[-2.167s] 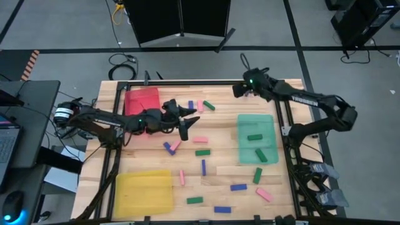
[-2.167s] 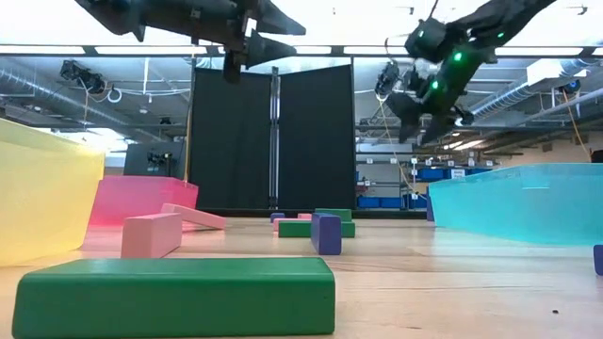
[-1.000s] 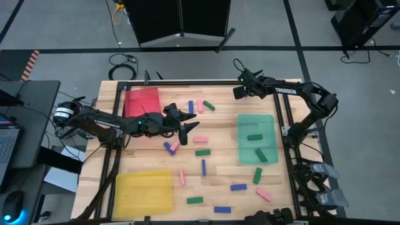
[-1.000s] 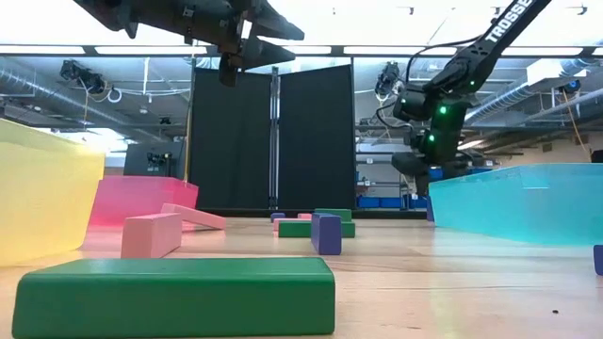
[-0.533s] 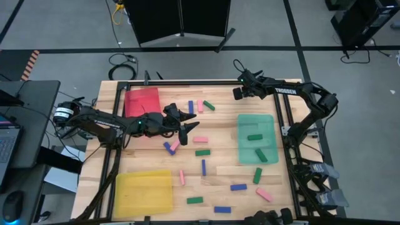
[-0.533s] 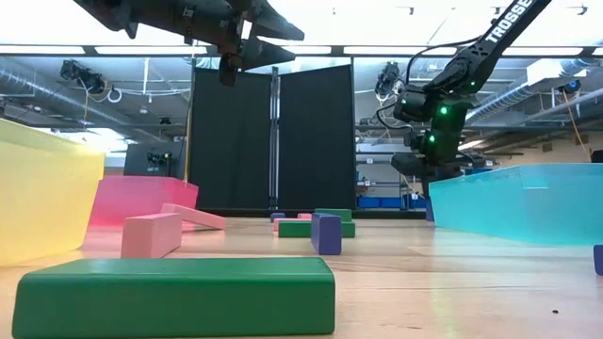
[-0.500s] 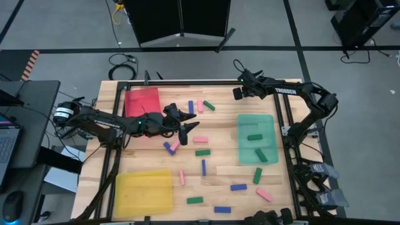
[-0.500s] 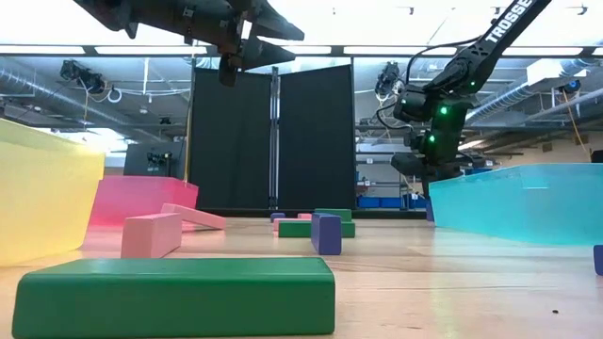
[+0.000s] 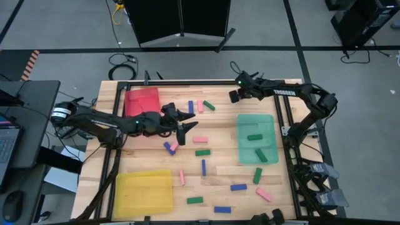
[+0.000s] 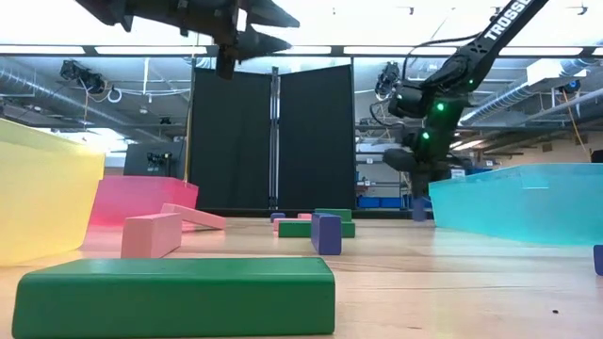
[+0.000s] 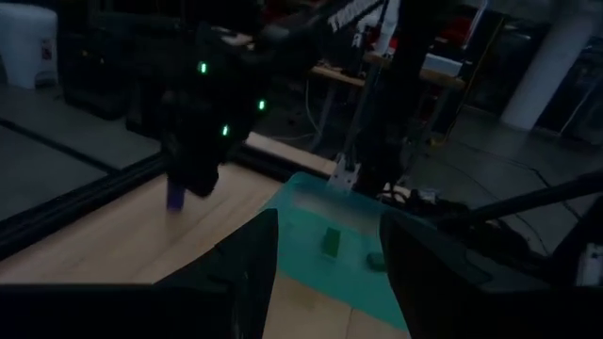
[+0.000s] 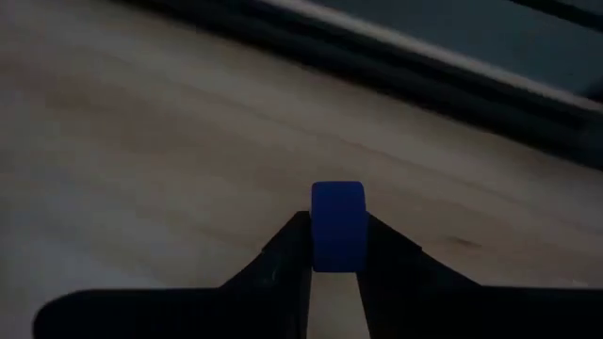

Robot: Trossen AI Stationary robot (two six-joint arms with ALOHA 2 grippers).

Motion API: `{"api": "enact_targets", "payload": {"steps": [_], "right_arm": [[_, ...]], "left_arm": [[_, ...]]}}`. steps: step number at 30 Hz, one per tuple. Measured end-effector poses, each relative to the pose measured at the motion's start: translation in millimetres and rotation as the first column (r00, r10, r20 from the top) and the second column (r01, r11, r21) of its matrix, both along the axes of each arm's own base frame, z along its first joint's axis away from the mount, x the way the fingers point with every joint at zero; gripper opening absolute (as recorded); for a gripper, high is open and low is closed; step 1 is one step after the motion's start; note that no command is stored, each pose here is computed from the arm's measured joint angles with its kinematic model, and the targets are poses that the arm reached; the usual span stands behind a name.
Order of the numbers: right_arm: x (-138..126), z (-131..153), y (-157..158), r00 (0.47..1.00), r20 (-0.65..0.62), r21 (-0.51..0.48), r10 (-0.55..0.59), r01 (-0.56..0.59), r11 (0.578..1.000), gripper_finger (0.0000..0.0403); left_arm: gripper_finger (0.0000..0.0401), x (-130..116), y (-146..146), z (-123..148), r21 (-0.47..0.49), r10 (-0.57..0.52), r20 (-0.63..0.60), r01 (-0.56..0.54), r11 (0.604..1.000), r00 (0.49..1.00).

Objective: Sort blocks
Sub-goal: Put the blue block into the yellow bin

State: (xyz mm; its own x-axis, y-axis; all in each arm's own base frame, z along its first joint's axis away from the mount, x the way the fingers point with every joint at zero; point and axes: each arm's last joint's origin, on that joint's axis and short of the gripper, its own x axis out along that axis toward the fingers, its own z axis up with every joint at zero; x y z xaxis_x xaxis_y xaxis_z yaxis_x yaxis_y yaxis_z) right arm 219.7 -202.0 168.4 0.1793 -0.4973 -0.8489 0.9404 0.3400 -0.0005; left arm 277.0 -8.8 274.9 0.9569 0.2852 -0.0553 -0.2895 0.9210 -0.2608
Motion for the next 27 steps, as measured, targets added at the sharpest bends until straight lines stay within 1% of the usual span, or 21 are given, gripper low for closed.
{"api": "enact_targets", "payload": {"steps": [3,4,6,7,9,11,12,14,16,19,23,25,27], "right_arm": [[21.0,5.0,10.5,0.986,0.091,-0.048,0.140,-0.136,0.990,0.0071],[29.5,7.8,15.1,0.971,0.134,-0.070,0.199,-0.191,0.979,0.0071],[47.6,14.5,26.7,0.918,0.230,-0.126,0.322,-0.300,0.946,0.0071],[56.9,18.4,34.1,0.883,0.273,-0.161,0.383,-0.351,0.923,0.0071],[74.5,27.5,50.2,0.793,0.355,-0.242,0.495,-0.434,0.868,0.0071],[90.7,37.5,70.0,0.682,0.428,-0.321,0.593,-0.498,0.806,0.0071],[98.1,42.7,81.5,0.618,0.459,-0.362,0.638,-0.526,0.770,0.0071],[110.1,51.3,106.3,0.505,0.487,-0.436,0.713,-0.566,0.699,0.0071],[118.6,57.6,132.0,0.415,0.495,-0.494,0.764,-0.589,0.640,0.0071],[126.0,66.0,166.0,0.318,0.507,-0.560,0.801,-0.585,0.587,0.0071],[129.8,73.4,204.5,0.236,0.512,-0.623,0.826,-0.560,0.546,0.0071],[135.6,74.9,221.6,0.195,0.518,-0.644,0.833,-0.551,0.530,0.0071],[147.5,71.4,238.6,0.161,0.519,-0.644,0.839,-0.572,0.508,0.0071]], "left_arm": [[0.0195,-11.1,-3.3,12.0,0.022,-0.008,0.018,0.008,1.000,1.000],[0.0195,-16.3,-4.6,15.6,0.032,-0.005,0.013,0.005,0.999,1.000],[0.0195,-25.1,-6.5,23.1,0.047,0.013,0.021,-0.014,0.999,1.000],[0.0195,-30.3,-7.1,26.8,0.053,0.027,0.022,-0.029,0.998,0.999],[0.0195,-40.4,-8.4,31.9,0.069,0.054,0.009,-0.055,0.996,0.998],[0.0195,-49.0,-9.0,36.4,0.074,0.080,0.007,-0.081,0.994,0.997],[0.0195,-53.6,-9.3,38.3,0.076,0.089,0.003,-0.089,0.993,0.996],[0.0195,-60.8,-9.4,43.3,0.078,0.095,0.016,-0.096,0.992,0.995],[0.0195,-67.3,-9.9,46.9,0.092,0.095,0.019,-0.096,0.991,0.995],[0.0195,-73.9,-10.5,51.6,0.096,0.087,0.036,-0.090,0.991,0.996],[0.0195,-80.2,-10.9,55.5,0.105,0.079,0.048,-0.084,0.991,0.996],[0.0195,-81.7,-11.1,57.2,0.101,0.076,0.059,-0.082,0.991,0.995],[0.0195,-83.3,-11.0,57.9,0.099,0.074,0.061,-0.079,0.992,0.995]]}}
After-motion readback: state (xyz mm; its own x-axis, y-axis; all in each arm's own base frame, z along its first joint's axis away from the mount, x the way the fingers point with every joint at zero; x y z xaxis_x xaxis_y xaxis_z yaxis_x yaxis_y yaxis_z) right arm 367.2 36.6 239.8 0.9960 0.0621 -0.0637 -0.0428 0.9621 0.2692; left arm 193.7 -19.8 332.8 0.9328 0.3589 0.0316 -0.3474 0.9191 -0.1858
